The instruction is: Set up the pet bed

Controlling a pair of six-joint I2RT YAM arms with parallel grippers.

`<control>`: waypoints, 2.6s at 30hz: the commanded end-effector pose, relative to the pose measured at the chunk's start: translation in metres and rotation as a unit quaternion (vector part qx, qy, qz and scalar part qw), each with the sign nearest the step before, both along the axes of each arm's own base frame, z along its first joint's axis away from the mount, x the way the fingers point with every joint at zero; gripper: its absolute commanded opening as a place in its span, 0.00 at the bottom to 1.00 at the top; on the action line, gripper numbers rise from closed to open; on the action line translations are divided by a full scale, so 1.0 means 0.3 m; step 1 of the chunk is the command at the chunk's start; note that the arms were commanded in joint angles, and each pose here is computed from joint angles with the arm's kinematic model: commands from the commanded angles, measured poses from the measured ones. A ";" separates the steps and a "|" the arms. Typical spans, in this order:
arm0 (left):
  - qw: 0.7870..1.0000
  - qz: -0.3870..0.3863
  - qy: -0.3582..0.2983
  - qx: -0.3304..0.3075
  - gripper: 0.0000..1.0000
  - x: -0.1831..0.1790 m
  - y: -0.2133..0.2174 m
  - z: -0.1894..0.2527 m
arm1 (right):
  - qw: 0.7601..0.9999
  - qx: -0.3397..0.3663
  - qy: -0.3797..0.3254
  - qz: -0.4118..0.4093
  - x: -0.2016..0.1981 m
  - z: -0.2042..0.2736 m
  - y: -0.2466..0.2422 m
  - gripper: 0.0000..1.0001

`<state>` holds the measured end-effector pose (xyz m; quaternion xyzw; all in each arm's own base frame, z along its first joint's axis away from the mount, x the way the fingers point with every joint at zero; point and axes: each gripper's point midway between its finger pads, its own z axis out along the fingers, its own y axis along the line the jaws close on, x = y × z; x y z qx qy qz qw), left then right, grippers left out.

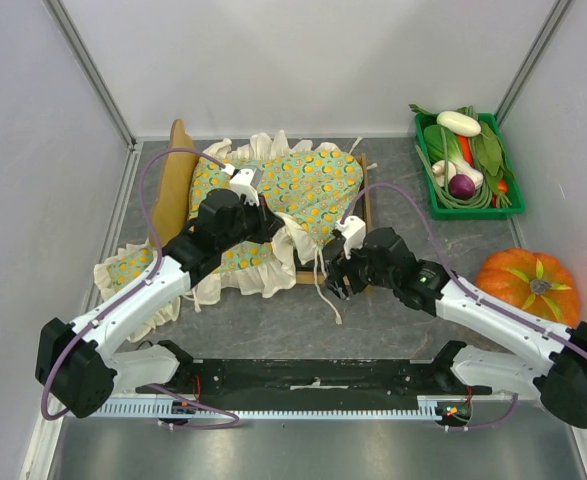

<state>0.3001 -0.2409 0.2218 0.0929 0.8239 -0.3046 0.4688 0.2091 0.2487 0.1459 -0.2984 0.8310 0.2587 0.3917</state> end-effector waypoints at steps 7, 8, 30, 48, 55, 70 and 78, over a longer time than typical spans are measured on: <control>0.999 -0.001 -0.027 -0.033 0.02 0.028 -0.020 0.099 | 0.995 -0.080 -0.055 0.032 0.036 -0.070 0.032 0.55; 0.999 -0.002 -0.027 -0.032 0.02 0.027 -0.018 0.098 | 0.995 -0.082 -0.060 0.021 0.045 -0.061 0.026 0.38; 0.999 -0.001 -0.020 -0.034 0.02 0.027 -0.015 0.074 | 0.994 -0.056 -0.069 0.059 0.029 -0.010 0.085 0.63; 0.999 -0.002 -0.017 -0.036 0.02 0.027 -0.012 0.071 | 0.991 -0.087 -0.101 0.015 0.089 -0.061 0.065 0.09; 0.999 0.000 -0.020 -0.036 0.02 0.026 -0.004 0.072 | 0.989 -0.005 -0.145 -0.033 0.100 0.174 0.052 0.00; 0.999 0.001 -0.019 -0.044 0.02 0.028 -0.002 0.065 | 0.980 0.064 -0.173 -0.068 0.090 0.400 0.018 0.02; 0.999 -0.003 -0.018 -0.047 0.02 0.022 -0.005 0.064 | 0.983 0.001 -0.151 -0.103 0.135 0.223 -0.005 0.02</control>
